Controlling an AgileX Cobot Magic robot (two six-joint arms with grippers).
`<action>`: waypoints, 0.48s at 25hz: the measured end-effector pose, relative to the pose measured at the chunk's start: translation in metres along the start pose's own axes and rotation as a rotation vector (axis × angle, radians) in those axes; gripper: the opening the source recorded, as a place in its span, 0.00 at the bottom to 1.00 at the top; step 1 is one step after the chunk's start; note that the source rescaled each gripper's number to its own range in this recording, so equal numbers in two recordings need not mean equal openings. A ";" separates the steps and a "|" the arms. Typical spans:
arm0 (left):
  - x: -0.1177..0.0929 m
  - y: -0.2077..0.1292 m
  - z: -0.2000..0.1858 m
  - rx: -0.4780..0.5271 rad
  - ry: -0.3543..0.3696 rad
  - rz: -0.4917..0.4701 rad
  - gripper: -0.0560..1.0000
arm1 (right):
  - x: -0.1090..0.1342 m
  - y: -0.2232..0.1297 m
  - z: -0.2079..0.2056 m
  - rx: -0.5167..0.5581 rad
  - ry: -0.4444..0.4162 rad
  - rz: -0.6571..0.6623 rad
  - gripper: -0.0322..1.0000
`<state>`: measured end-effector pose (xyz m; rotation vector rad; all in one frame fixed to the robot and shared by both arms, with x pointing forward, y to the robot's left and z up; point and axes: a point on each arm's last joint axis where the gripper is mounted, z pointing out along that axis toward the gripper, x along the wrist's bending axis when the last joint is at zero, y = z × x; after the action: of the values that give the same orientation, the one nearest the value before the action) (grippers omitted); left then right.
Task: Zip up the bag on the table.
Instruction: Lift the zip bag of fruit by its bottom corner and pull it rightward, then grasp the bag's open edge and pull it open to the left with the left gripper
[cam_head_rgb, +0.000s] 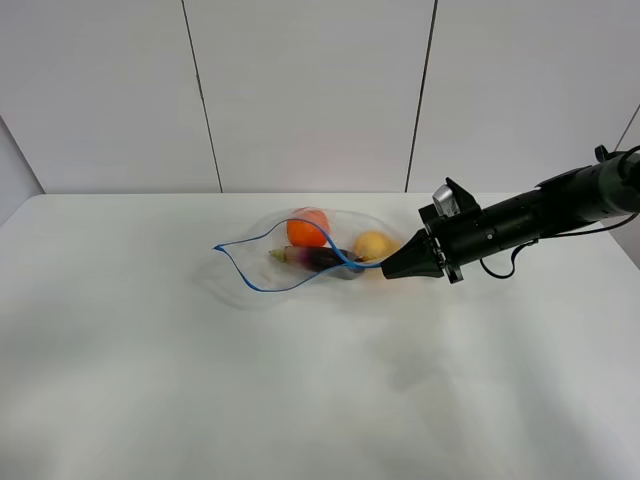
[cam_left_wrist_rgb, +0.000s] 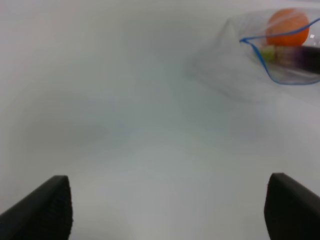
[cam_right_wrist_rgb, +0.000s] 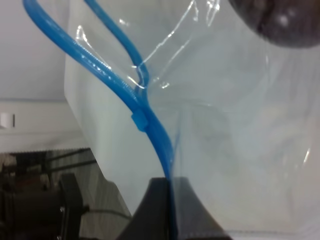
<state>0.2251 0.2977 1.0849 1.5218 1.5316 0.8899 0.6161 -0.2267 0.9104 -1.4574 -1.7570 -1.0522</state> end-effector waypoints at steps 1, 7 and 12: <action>-0.001 0.010 0.002 0.004 -0.009 0.012 1.00 | 0.001 0.002 -0.001 -0.003 -0.002 0.004 0.03; -0.017 0.088 0.038 0.028 -0.169 0.144 1.00 | 0.005 0.006 -0.005 0.007 -0.026 0.001 0.03; -0.035 0.129 0.107 0.063 -0.397 0.298 1.00 | 0.006 0.005 -0.006 0.019 -0.040 0.015 0.03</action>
<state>0.3777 0.2627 1.1543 1.8744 1.0735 0.6510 0.6197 -0.2287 0.9199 -1.4870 -1.7766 -1.0021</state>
